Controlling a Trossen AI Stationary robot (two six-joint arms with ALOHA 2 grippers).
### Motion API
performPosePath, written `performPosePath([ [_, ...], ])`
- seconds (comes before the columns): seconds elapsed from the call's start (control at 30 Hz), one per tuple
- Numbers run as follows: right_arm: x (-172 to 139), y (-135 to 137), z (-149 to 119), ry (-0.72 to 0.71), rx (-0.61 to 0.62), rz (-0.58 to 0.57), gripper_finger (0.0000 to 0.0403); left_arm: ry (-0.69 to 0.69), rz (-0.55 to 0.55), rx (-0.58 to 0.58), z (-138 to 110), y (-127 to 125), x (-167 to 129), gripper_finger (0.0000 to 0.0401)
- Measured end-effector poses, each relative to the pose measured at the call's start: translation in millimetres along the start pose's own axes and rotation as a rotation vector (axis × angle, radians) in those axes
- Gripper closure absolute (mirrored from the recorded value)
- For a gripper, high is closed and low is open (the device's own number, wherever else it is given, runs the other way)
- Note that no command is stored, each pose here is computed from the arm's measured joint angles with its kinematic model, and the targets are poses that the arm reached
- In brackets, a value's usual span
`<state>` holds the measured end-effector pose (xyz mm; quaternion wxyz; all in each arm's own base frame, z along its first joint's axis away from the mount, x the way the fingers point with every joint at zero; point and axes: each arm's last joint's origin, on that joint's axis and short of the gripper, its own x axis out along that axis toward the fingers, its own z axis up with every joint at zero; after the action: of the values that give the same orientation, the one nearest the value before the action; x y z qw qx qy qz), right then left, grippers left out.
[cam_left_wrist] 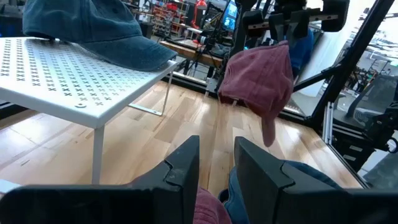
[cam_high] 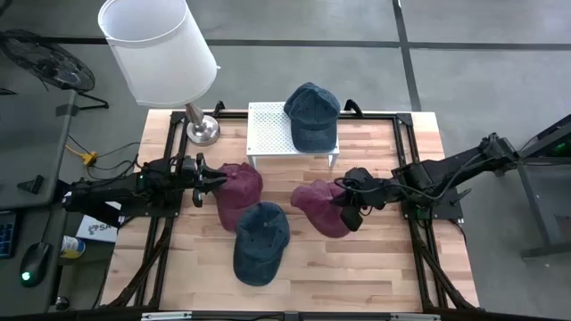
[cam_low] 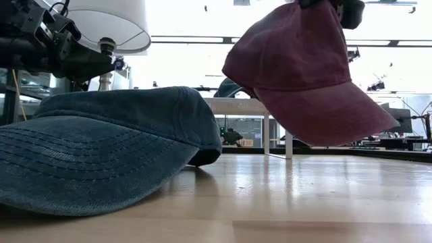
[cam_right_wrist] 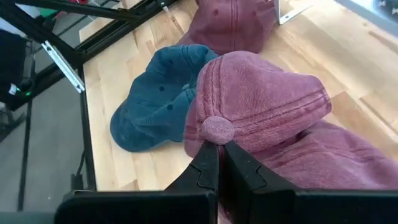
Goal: Pick & Place hat
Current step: Put the bottom red cap on the shelf
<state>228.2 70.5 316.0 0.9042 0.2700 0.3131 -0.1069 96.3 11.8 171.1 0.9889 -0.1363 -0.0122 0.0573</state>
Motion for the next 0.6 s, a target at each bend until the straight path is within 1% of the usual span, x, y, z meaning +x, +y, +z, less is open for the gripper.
performPosePath([
  [0.3, 0.1, 0.2, 0.1, -0.001, 0.054, 0.002, 0.0402, -0.017, 0.04, -0.001, 0.9, 1.0, -0.1, 0.03],
  [0.43, 0.1, 1.5, 1.4, -0.014, 0.059, 0.016, 0.0402, -0.022, 0.045, -0.104, 1.1, 1.2, -0.1, 0.03],
  [0.6, 0.0, 1.7, 3.8, -0.065, 0.066, -0.007, 0.0402, -0.035, 0.058, -0.181, 1.7, 1.5, -0.1, 0.03],
])
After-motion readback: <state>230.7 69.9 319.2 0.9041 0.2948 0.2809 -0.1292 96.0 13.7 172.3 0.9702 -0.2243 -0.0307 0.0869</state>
